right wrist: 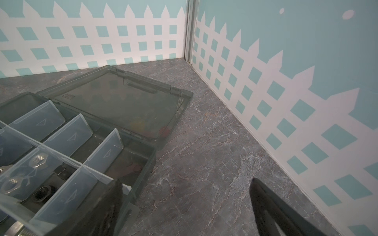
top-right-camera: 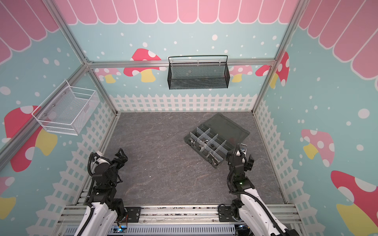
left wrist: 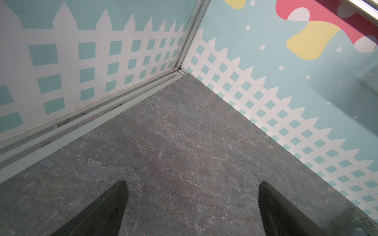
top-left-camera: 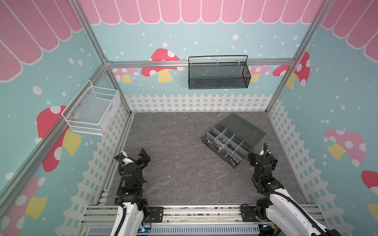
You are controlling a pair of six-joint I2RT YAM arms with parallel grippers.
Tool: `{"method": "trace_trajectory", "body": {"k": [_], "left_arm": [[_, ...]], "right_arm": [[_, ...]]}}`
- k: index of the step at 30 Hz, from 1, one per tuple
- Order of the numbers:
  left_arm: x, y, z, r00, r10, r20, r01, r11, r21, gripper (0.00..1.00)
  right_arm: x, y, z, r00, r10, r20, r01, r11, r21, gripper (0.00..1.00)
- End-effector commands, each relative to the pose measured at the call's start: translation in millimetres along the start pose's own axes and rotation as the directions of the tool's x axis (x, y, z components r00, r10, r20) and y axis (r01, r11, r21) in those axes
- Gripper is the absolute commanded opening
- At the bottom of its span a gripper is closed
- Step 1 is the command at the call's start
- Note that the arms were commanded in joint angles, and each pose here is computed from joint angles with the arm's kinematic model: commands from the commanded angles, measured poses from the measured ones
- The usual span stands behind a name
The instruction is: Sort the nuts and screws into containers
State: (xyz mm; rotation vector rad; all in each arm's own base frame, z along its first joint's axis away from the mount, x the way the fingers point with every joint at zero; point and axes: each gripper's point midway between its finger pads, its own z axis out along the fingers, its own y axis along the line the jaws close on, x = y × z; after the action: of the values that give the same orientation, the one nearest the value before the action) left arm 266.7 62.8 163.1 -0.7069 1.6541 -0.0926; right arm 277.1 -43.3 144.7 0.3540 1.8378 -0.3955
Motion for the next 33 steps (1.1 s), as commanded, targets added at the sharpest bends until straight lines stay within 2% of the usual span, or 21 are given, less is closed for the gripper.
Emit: {"method": "trace_trajectory", "body": {"k": [1,8,18,24,33], "left_arm": [[-11,-3,5,0.993,0.093,0.072,-0.094,0.996,0.005,1.00],[9,-5,19,0.969,0.244,0.032,-0.245,0.969,0.035,1.00],[15,-26,41,0.947,0.318,0.047,-0.322,0.939,0.122,1.00],[17,-40,60,0.939,0.338,0.058,-0.343,0.924,0.168,1.00],[27,-56,87,0.943,0.327,0.057,-0.331,0.913,0.238,1.00]], "right_arm": [[-16,-13,-4,0.990,0.042,0.135,-0.049,0.998,0.044,0.98],[-2,-23,-11,0.972,0.101,0.214,-0.108,0.994,0.021,0.98],[-8,-24,-1,0.971,0.055,0.231,-0.061,0.998,0.019,0.98],[-6,-22,16,0.980,0.037,0.197,-0.040,0.999,0.013,0.98],[-11,-10,30,0.977,0.074,0.202,-0.063,0.996,-0.056,0.98]]}}
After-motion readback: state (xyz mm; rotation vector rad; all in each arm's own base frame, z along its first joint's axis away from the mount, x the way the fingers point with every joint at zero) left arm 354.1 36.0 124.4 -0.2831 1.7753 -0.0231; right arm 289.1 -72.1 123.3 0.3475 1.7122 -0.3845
